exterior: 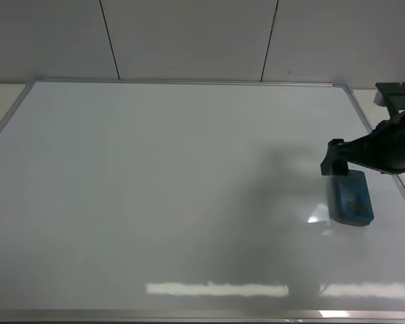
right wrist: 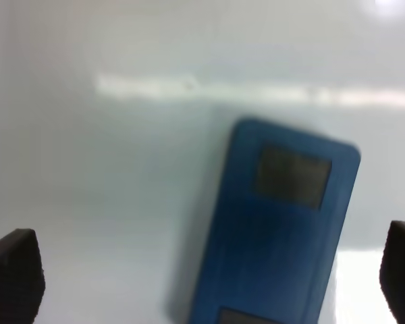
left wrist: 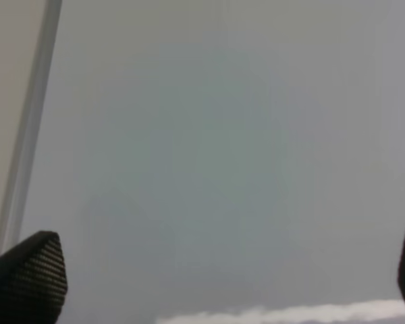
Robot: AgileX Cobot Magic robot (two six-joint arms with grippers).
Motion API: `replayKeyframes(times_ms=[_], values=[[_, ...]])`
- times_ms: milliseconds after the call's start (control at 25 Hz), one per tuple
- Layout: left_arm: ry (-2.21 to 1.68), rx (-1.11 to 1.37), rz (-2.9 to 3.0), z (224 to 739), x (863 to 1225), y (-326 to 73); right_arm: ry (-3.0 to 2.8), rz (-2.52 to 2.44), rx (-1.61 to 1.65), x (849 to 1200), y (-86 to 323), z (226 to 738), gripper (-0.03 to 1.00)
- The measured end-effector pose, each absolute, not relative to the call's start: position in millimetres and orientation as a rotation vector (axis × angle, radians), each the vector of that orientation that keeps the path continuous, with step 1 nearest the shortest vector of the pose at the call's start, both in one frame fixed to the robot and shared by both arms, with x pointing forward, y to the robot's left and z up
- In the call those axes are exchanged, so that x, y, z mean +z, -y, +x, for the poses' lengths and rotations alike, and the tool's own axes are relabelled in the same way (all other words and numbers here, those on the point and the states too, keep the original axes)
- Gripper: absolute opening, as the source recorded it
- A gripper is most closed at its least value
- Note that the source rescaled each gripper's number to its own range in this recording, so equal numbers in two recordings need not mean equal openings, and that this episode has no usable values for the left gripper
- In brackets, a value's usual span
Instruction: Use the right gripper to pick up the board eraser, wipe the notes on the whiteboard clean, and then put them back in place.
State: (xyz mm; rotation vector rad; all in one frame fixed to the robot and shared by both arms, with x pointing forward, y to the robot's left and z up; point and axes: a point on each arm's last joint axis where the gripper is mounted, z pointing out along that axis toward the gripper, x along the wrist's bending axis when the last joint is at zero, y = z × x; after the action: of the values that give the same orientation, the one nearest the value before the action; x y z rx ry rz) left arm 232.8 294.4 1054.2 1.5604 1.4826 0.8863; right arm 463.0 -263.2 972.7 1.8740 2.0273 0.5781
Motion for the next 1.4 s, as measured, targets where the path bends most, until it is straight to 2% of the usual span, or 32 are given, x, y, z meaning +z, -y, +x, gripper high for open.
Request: replayKeyframes(times_ms=[400,680,920,1400], values=[[-1.483,0.886,1.56,232.8,1054.2,-294.4,-1.765,1.579,0.993,1064.9,269.7,406.4,1.0],[-1.483,0.886,1.56,232.8,1054.2,-294.4,-1.632,1.445,1.138,1098.4,278.2,349.1,1.0],[-1.483,0.886,1.56,232.8,1054.2,-294.4,-1.642,1.433,1.144,1099.7,284.5,303.1,1.0],[-1.483,0.886,1.56,232.8,1054.2,-294.4,-1.672,1.505,0.97,1077.9,302.8,240.6,1.0]])
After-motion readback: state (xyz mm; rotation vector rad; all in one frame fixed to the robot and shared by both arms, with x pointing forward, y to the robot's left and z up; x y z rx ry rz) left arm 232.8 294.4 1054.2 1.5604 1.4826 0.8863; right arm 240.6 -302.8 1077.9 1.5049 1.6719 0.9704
